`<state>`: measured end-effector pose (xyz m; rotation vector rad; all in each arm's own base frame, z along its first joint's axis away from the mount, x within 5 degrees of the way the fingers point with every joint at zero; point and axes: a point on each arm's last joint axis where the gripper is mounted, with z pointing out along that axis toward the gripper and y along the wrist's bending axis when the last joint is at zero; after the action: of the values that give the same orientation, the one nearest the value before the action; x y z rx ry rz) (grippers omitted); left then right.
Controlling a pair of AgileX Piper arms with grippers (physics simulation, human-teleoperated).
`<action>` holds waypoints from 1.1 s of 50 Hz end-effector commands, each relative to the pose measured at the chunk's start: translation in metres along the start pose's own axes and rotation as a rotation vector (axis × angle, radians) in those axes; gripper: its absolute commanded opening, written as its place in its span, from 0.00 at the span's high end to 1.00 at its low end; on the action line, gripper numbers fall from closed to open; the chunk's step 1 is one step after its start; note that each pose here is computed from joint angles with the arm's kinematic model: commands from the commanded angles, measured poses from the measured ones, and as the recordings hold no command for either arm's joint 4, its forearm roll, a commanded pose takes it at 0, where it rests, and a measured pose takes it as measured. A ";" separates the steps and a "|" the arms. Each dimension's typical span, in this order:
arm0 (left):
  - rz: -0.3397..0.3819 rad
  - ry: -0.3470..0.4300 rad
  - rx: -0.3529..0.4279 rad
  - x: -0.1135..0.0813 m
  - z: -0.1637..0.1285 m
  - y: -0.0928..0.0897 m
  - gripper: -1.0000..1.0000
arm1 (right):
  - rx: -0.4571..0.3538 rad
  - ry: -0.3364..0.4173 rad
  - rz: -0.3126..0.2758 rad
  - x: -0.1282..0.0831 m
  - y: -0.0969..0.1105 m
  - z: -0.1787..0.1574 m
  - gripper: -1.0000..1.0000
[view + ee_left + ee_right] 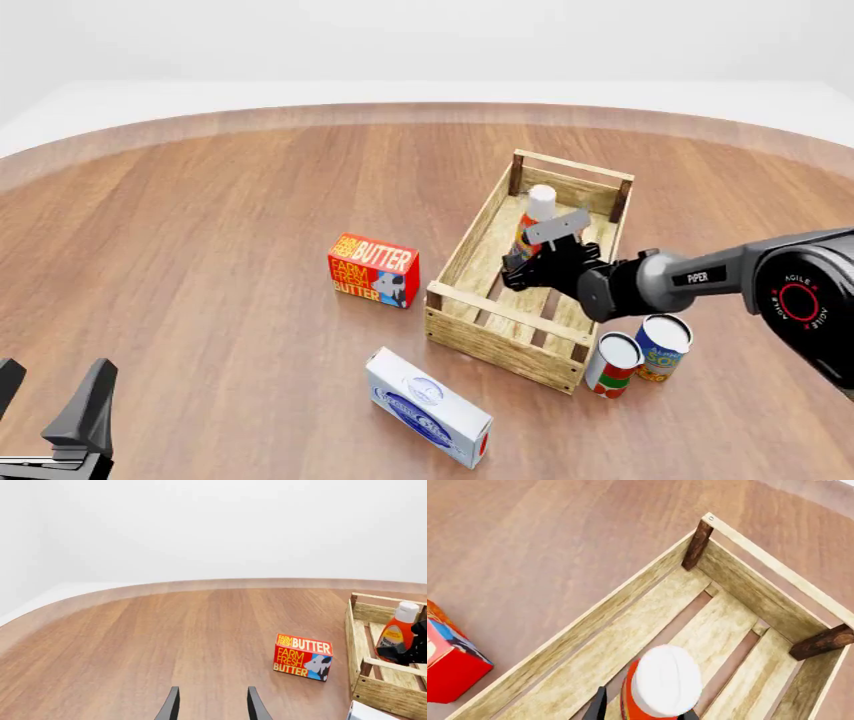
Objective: Pick up the ketchup, and put it in the wooden tray.
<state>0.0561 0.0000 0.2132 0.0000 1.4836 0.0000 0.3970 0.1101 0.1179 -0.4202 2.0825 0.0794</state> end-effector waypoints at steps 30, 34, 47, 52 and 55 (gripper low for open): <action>0.000 0.000 0.000 0.000 0.000 0.000 0.00 | 0.019 -0.035 -0.026 -0.018 -0.011 -0.029 0.00; 0.000 0.000 0.000 0.000 0.000 0.000 0.00 | 0.021 -0.049 -0.033 -0.025 -0.011 -0.036 0.00; 0.000 0.000 0.000 0.000 0.000 0.000 0.00 | 0.025 -0.080 -0.048 -0.040 -0.013 -0.057 0.00; 0.000 0.000 0.000 0.000 0.000 0.000 0.00 | 0.023 -0.091 -0.053 -0.044 -0.011 -0.064 0.00; 0.000 0.000 0.000 0.000 0.000 0.000 0.00 | 0.019 -0.100 -0.053 -0.047 -0.009 -0.070 0.00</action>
<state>0.0561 0.0000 0.2132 0.0000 1.4836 0.0000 0.3740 0.0972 0.1796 -0.4440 1.9961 0.0443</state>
